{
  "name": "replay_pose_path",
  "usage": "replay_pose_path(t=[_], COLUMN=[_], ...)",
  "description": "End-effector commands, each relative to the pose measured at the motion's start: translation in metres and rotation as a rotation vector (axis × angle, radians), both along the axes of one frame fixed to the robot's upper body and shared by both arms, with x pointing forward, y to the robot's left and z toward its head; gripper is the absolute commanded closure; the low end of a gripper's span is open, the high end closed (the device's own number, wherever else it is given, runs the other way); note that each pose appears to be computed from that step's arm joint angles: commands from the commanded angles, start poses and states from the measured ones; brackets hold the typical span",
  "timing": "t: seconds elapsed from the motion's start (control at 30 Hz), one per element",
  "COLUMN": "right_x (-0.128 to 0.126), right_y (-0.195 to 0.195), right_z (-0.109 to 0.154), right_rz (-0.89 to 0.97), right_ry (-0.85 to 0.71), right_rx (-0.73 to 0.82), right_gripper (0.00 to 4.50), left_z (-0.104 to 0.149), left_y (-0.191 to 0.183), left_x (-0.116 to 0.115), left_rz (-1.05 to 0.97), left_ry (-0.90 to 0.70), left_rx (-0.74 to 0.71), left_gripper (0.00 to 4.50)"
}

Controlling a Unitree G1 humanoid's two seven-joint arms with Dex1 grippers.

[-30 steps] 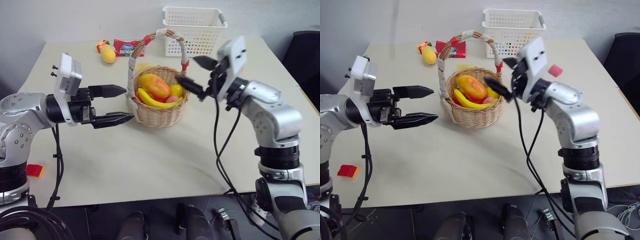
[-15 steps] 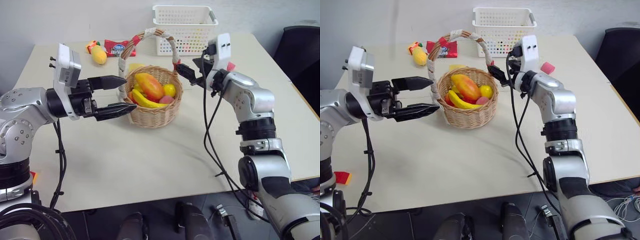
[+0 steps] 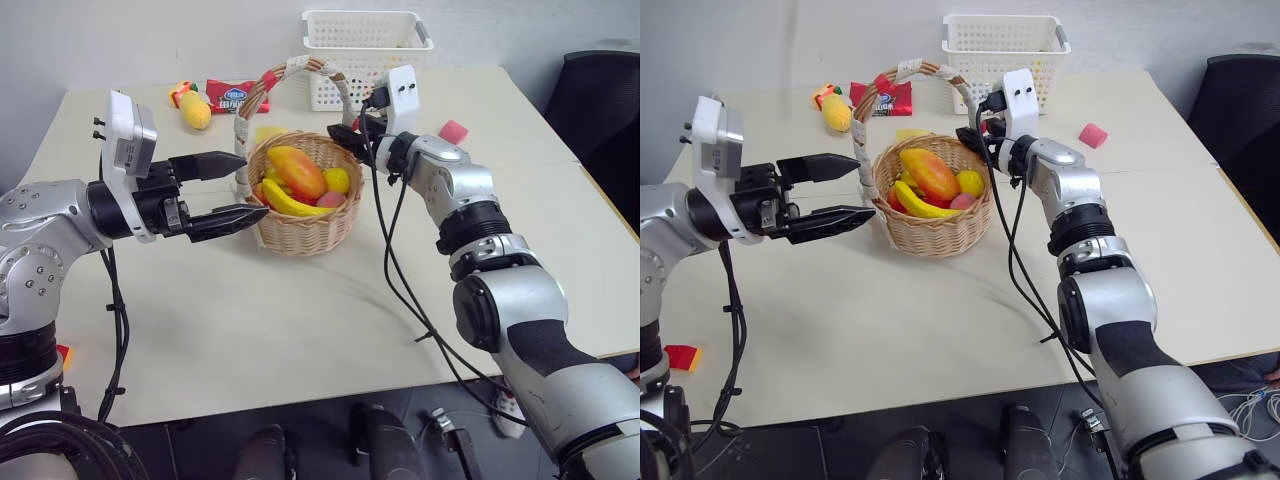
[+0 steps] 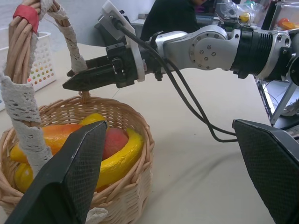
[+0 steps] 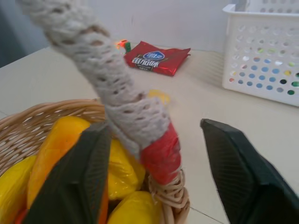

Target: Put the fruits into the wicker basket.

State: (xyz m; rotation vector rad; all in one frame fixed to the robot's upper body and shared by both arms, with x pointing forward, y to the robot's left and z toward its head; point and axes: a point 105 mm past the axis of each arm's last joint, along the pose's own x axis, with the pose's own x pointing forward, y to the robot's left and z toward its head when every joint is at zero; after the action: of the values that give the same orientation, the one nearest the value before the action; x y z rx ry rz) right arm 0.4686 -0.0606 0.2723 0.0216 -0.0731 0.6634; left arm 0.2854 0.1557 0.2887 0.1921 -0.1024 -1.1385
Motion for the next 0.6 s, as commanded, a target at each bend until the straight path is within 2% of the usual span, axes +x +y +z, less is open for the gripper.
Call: replay_pose_path(t=[0.03, 0.13, 0.2, 0.27, 0.4, 0.6], right_x=[-0.004, -0.006, -0.007, -0.01, -0.033, -0.092], right_y=[0.005, 0.003, 0.001, -0.006, -0.049, -0.141], right_z=[0.026, 0.028, 0.03, 0.037, 0.061, 0.06], right_rz=[0.035, 0.048, 0.05, 0.057, 0.0, -0.244], right_ry=[-0.086, -0.099, -0.109, -0.141, -0.306, -0.362], right_rx=[0.041, 0.053, 0.059, 0.078, 0.087, -0.055], right_gripper=[3.0, 3.96, 4.2, 4.2, 4.2, 4.2], left_z=[0.012, 0.012, 0.013, 0.013, 0.015, 0.013], left_y=[-0.001, -0.002, -0.004, -0.006, -0.021, -0.051], left_x=[-0.008, -0.007, -0.007, -0.006, -0.007, -0.011], left_rz=[-0.01, -0.016, -0.022, -0.036, -0.102, -0.241], left_ry=[-0.066, -0.065, -0.064, -0.064, -0.058, -0.05], left_rx=[0.0, -0.002, -0.005, -0.008, -0.029, -0.07], left_gripper=[0.0, 0.0, 0.0, 0.0, 0.0, 0.0])
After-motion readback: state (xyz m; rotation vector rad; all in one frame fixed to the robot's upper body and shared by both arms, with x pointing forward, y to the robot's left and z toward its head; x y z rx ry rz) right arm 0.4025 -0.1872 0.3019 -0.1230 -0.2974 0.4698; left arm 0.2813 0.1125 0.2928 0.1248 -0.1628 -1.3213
